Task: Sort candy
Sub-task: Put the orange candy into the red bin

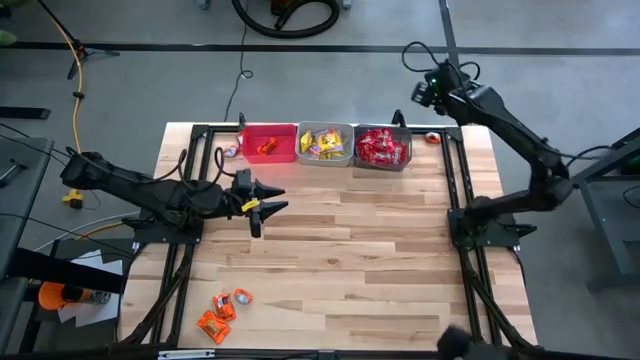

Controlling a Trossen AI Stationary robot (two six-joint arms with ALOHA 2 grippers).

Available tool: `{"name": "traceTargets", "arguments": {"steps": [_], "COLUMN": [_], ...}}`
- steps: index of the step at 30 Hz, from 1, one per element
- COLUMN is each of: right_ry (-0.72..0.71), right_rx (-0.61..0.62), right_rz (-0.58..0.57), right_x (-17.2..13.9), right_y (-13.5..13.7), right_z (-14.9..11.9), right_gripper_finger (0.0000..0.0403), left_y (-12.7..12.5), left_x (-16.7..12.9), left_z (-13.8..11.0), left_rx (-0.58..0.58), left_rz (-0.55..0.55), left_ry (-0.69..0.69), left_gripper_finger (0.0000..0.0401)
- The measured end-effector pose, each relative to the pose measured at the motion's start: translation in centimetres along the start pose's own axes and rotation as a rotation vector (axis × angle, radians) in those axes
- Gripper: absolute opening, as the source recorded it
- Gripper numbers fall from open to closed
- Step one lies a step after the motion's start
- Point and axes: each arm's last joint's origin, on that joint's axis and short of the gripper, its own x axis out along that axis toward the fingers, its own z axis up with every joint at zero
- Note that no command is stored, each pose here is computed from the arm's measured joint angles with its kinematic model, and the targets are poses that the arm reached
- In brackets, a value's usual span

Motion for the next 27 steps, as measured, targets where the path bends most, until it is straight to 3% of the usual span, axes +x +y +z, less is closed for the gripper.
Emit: {"name": "traceTargets", "arguments": {"steps": [4, 9, 14, 18, 22, 27], "right_ry": [0.154, 0.251, 0.293, 0.268, 0.239, 0.224], "right_rx": [0.260, 0.410, 0.624, 0.757, 0.844, 0.914], "right_rz": [-0.100, -0.272, -0.393, -0.392, -0.342, -0.371], "right_x": [4.7, 9.1, 11.4, 13.0, 14.9, 17.1], "right_y": [-1.1, -2.0, -2.8, -3.0, -2.7, -2.7], "right_z": [-0.7, -3.6, -6.7, -7.9, -8.4, -9.0], "right_gripper_finger": [0.0252, 0.0252, 0.0252, 0.0252, 0.0252, 0.0252], "left_y": [0.1, 0.5, 1.0, 1.2, 1.4, 1.5], "left_x": [-0.3, -1.1, -1.9, -2.3, -2.3, -2.3], "left_z": [-0.1, -0.4, -0.5, -0.4, -0.3, -0.3], "left_rx": [0.004, -0.009, 0.003, 0.007, 0.010, -0.018], "left_rz": [-0.040, -0.045, -0.027, -0.020, 0.026, 0.086], "left_ry": [0.039, 0.101, 0.142, 0.150, 0.127, 0.099], "left_gripper_finger": [0.0167, 0.0167, 0.0167, 0.0167, 0.0167, 0.0167]}}
